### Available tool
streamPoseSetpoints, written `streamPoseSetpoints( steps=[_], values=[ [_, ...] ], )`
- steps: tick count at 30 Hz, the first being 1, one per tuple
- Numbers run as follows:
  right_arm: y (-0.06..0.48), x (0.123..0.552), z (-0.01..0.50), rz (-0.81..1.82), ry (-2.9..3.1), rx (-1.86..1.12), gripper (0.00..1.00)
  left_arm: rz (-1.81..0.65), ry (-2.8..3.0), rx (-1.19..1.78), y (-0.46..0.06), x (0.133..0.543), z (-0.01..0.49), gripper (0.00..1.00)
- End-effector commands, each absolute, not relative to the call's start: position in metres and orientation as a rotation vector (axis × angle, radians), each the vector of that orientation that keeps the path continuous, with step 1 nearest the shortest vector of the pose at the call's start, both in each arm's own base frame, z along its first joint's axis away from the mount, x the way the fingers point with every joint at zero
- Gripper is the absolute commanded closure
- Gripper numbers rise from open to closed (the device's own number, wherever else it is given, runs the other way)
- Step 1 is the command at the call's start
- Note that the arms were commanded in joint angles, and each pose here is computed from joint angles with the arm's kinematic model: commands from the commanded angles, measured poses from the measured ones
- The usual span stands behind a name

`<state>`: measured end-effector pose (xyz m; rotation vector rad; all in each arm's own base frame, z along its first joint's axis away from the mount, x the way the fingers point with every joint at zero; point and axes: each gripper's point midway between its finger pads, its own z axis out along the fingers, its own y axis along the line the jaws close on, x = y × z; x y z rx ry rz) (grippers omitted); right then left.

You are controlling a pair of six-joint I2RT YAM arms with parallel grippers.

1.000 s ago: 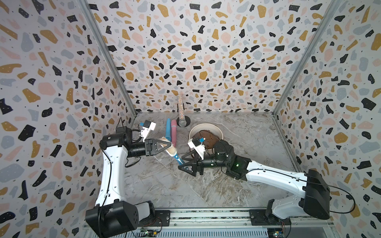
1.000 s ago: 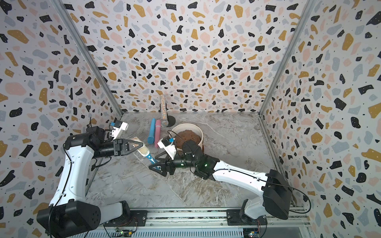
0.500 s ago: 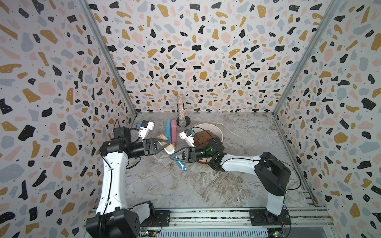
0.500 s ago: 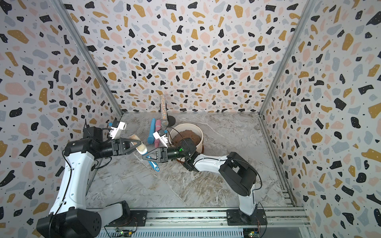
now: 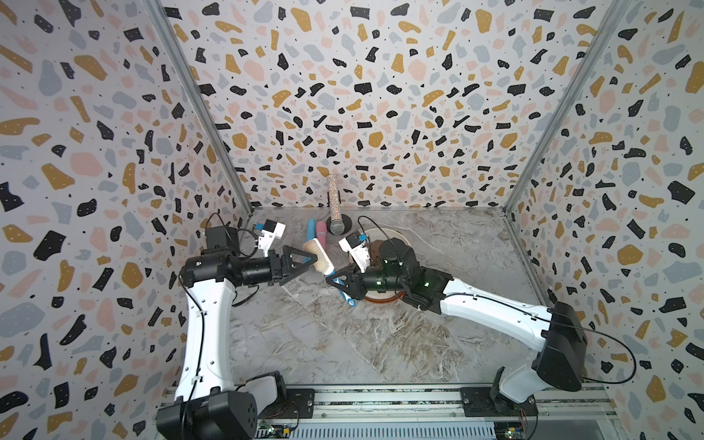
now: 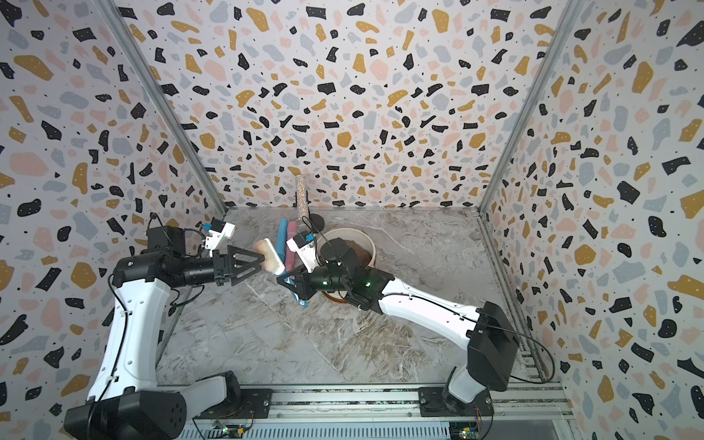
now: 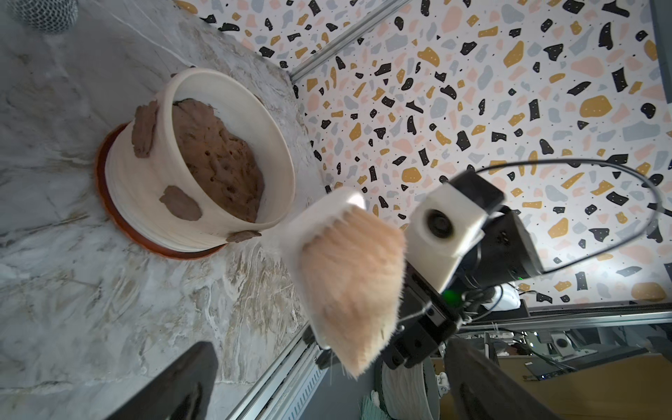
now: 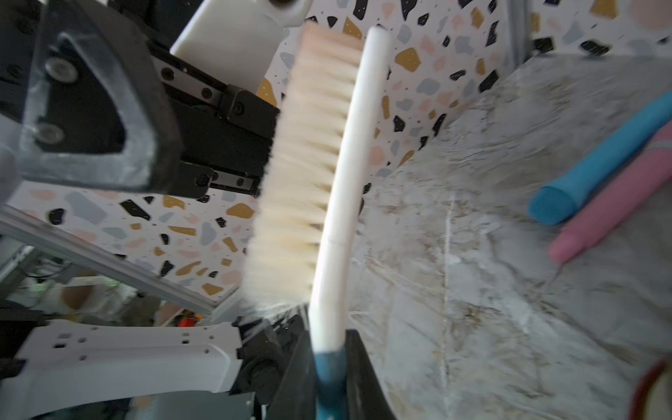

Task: Scrub the dried mud off the ceramic pot
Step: Pick up the brush from the center of the board.

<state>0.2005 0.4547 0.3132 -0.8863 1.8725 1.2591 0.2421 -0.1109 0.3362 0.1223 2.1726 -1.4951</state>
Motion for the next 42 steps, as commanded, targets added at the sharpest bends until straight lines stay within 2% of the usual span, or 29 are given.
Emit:
streamPoseSetpoints(
  steps=[1,7,14,19,29,33,38,39,41,42],
  values=[
    [0.427,0.216,0.29,0.861,1.92,-0.941,1.0,-1.469,2.177,0.106,-0.11,0.251,0.344,0.0],
    [0.426,0.216,0.292,0.693,1.889,-0.94,1.0,-1.498,2.159,0.121,-0.115,0.255,0.347,0.07],
    [0.435,0.214,0.3,0.509,1.87,-0.991,1.0,-1.488,2.239,0.096,-0.123,0.261,0.328,0.13],
    [0.442,0.212,0.31,0.532,1.835,-0.979,1.0,-1.455,2.277,0.087,-0.123,0.261,0.316,0.21],
    [0.46,0.213,0.324,0.497,1.77,-0.972,1.0,-1.599,2.194,0.12,-0.132,0.257,0.325,0.54],
    [0.459,0.212,0.318,0.4,1.756,-1.013,1.0,-1.606,2.186,0.126,-0.133,0.256,0.326,0.59],
    [0.46,0.206,0.314,0.378,1.744,-1.046,1.0,-1.609,2.182,0.127,-0.133,0.257,0.324,0.73],
    [0.459,0.204,0.315,0.39,1.747,-1.049,0.94,-1.616,2.176,0.132,-0.133,0.256,0.326,0.75],
    [0.457,0.196,0.315,0.433,1.75,-1.072,0.68,-1.635,2.156,0.152,-0.135,0.255,0.33,0.76],
    [0.455,0.191,0.315,0.457,1.746,-1.089,0.61,-1.641,2.146,0.162,-0.135,0.253,0.332,0.77]
  ],
)
